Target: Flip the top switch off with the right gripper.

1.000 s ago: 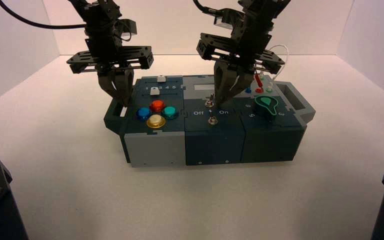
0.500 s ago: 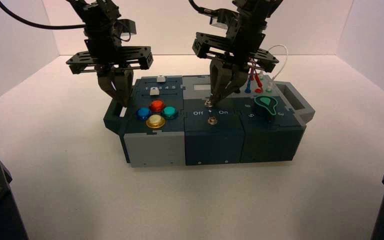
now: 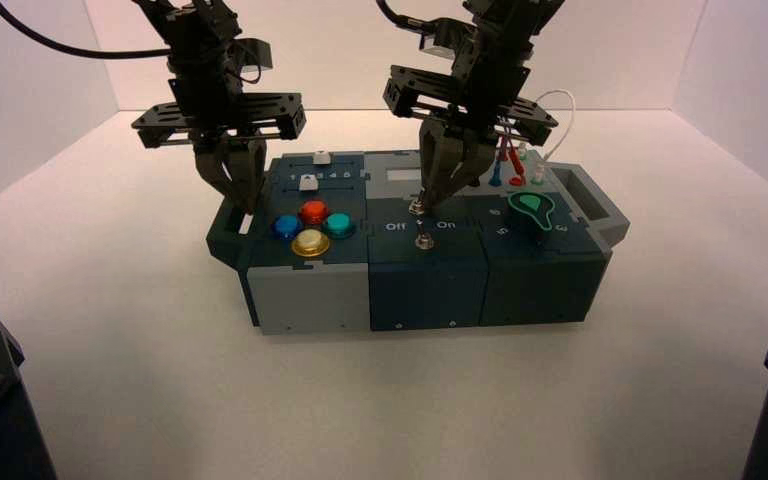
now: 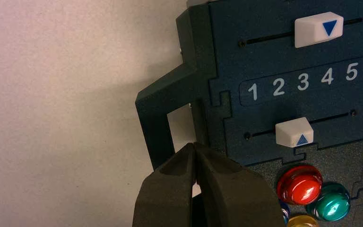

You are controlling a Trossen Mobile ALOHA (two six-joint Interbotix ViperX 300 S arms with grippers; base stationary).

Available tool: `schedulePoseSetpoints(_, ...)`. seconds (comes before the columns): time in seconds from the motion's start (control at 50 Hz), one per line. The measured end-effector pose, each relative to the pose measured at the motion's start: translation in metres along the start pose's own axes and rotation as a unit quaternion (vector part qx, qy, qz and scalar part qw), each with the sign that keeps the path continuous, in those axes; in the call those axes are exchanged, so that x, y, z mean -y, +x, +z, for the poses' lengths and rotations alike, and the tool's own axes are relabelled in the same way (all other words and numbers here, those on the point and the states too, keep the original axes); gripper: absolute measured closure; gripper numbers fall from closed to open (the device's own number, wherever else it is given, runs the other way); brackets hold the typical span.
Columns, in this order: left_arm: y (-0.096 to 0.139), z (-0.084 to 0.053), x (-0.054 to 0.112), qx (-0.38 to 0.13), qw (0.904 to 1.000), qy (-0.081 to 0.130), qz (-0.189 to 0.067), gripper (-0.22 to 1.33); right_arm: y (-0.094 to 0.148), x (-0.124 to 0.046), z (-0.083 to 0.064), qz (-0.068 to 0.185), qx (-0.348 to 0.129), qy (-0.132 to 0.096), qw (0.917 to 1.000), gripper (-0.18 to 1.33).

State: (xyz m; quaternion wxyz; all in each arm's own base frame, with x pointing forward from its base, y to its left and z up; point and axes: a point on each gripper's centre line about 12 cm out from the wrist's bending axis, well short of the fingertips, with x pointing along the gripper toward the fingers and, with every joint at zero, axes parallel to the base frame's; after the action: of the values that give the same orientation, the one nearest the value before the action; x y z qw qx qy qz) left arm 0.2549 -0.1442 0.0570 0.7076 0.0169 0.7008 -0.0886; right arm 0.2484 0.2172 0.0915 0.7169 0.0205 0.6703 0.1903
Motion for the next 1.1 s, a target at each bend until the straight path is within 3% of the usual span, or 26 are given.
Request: schedulePoseSetpoints(1.1, 0.0008, -0.0010, -0.0002, 0.001, 1.0000, 0.001, 0.001, 1.28, -0.0016, -0.0074, -0.0064, -0.001, -0.012, 0.009, 0.9999, 1.30)
